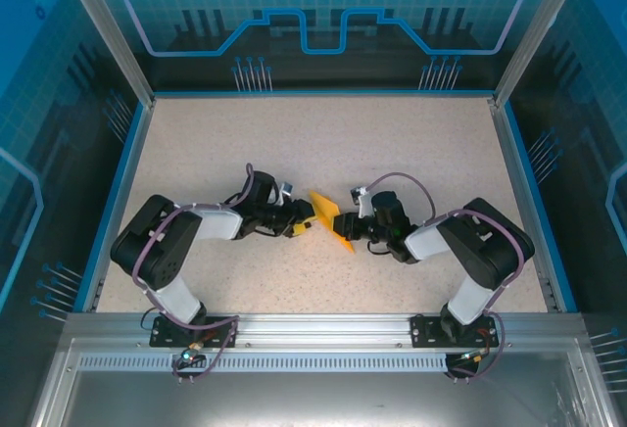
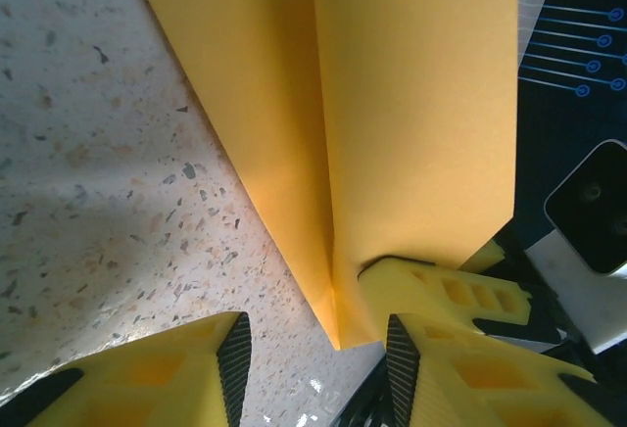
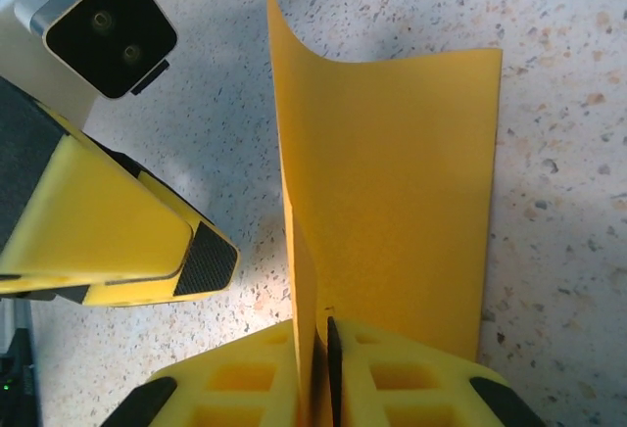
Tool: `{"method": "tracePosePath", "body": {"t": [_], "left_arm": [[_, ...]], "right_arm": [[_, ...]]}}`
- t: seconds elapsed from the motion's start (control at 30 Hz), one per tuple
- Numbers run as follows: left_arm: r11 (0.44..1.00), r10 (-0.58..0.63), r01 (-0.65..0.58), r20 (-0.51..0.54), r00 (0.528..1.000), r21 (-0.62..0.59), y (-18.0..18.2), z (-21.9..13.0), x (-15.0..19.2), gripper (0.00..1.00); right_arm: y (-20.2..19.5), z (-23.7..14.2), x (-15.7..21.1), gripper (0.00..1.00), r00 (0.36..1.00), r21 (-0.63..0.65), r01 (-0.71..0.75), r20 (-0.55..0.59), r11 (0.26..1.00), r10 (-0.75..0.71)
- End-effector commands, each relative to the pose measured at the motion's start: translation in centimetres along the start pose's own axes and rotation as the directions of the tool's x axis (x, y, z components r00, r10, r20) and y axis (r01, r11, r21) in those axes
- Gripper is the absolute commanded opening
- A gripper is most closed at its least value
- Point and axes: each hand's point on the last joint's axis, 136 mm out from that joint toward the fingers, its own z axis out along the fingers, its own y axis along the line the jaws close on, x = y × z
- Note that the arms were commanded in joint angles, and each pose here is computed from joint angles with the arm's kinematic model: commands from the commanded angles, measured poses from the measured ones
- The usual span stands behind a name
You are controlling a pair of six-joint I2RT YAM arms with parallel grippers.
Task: Fold a paper plane with a square sheet of paper (pick it up from the middle)
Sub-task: Fold the wing for the fifth time at the center of the table.
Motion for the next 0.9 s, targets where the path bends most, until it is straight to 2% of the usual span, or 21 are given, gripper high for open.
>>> {"method": "tracePosePath", "body": {"t": [0.0,0.4,0.87], "left_arm": [[0.997,0.062,-0.061,-0.010,0.998,0.053,-2.0,0.4,-0.3,0.44],[0.995,0.083,-0.082,-0.018,0.996,0.061,-3.0,1.4,-0.8,0.44],[0.993,0.107,-0.106,-0.025,0.994,0.060,-3.1,2.3,-1.3,0.41]], "right_arm": [[0.2,0.3,-0.5,0.15,0.998,-0.033,-0.065,-0.009,0.997,0.064],[-1.0,0.8,0.0,0.15,0.984,-0.021,-0.171,-0.056,0.985,0.170],[-1.7,1.4,1.0,0.16,0.972,-0.011,-0.204,-0.122,0.979,0.201]]}}
